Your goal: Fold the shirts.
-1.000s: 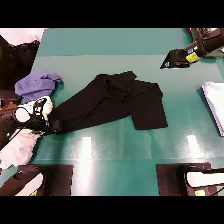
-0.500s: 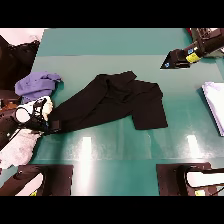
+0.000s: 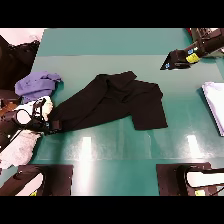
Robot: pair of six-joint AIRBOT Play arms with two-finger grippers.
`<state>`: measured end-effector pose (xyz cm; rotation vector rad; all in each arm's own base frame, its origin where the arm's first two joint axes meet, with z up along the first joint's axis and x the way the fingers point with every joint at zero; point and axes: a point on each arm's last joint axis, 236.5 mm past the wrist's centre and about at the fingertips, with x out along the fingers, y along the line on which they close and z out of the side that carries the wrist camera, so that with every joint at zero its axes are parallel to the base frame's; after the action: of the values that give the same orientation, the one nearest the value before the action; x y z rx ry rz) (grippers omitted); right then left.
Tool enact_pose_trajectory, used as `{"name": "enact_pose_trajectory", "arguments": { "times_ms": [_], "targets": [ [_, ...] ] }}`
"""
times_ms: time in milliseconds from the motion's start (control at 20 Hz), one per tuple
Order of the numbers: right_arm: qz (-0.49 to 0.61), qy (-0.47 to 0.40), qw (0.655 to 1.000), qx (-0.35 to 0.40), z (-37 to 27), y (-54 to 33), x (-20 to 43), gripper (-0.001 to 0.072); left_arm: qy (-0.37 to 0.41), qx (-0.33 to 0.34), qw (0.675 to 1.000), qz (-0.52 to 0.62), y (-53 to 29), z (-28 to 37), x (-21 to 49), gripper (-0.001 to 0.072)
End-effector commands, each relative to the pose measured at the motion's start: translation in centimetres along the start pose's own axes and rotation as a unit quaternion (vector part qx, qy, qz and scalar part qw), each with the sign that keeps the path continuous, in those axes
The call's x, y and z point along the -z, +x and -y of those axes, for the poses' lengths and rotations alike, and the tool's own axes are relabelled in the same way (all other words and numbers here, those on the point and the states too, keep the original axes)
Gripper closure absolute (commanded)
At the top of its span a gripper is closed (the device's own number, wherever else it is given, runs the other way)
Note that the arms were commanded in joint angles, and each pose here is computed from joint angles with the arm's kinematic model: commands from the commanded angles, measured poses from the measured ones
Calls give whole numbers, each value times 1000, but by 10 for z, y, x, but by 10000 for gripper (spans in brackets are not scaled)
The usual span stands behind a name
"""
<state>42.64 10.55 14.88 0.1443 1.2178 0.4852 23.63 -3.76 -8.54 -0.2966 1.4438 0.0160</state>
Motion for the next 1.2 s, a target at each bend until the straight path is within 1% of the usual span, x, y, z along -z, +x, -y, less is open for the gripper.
{"name": "enact_pose_trajectory", "arguments": {
  "times_ms": [0, 150, 250, 400, 550, 850, 1150],
  "targets": [
    [-16, 10, 1000, 2, 8, -4, 9, 209, 10, 4, 1000, 6, -18, 7, -11, 682],
    [-40, 44, 998, 3, 25, 2, 33, 209, 46, 14, 998, 35, -56, 20, -31, 681],
    [-58, 84, 995, 3, 43, 16, 60, 209, 60, 27, 996, 68, -88, 32, -44, 681],
    [-63, 139, 988, 7, 69, 51, 91, 209, 84, 88, 988, 95, -126, 67, -49, 681],
    [-44, 170, 984, 20, 93, 89, 96, 209, 99, 141, 981, 94, -140, 94, -46, 681],
    [-50, 187, 981, 24, 125, 131, 75, 229, 103, 143, 981, 82, -139, 94, -40, 681],
    [-80, 189, 979, 14, 140, 154, 63, 254, 103, 143, 981, 81, -139, 94, -39, 681]
  ]
}}
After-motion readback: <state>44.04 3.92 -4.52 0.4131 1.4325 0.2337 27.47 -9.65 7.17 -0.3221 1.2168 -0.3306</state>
